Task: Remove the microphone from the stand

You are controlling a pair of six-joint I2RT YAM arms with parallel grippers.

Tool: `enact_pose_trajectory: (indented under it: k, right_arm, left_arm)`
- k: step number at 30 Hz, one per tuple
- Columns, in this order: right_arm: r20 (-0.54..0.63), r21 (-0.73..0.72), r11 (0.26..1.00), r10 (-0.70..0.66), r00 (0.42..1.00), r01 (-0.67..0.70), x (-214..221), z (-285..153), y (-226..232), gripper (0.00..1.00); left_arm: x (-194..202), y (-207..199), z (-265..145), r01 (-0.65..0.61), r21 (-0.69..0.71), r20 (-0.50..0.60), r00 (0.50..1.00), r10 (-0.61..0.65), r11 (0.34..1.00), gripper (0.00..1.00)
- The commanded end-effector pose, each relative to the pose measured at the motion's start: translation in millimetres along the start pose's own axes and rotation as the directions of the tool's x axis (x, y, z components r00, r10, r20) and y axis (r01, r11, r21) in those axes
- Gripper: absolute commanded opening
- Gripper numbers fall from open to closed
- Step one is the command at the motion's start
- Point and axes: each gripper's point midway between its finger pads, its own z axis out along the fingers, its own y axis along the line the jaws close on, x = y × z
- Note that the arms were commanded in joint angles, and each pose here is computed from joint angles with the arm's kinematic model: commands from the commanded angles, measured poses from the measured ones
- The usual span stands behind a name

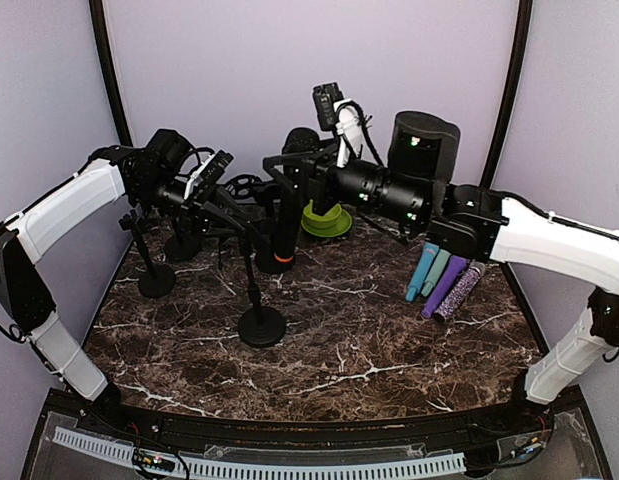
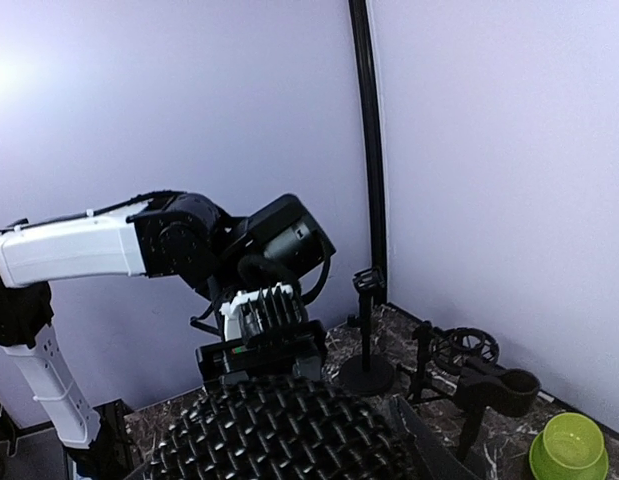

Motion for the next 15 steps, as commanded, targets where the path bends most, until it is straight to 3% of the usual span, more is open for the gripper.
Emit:
enact_pose_trajectory:
  k: [1,3,4,11,15]
  right_arm:
    - [0.151,0.140,0.990,-0.050,0.987,0.029,-60.4,-36.9,-22.7,0.22]
    - [0.099,0.249,0.968,-0.046,0.994,0.021,-45.2,-39.1,-49.7,0.19]
    - [0.073,0.303,0.953,-0.021,0.997,-0.002,-35.9,-39.7,-68.5,0.17]
    - [-0.055,0.586,0.783,0.297,0.953,-0.210,77.1,-60.2,-196.4,0.09]
    - [-0.089,0.674,0.694,0.416,0.905,-0.253,134.1,-77.2,-234.6,0.09]
  left_arm:
    - [1.4,-3.8,-1.6,0.016,-0.025,-0.038,0.999,-0.017,1.000,0.07]
    - [0.8,-2.8,-2.1,0.016,-0.030,-0.039,0.999,-0.018,0.999,0.11]
    - [-0.5,-2.7,-2.4,0.019,-0.033,-0.035,0.999,-0.020,0.999,0.17]
    - [-5.1,2.4,-5.4,0.041,-0.080,-0.038,0.998,-0.044,0.996,0.97]
    - [-2.8,5.5,-8.2,0.055,-0.117,-0.064,0.996,-0.063,0.992,0.99]
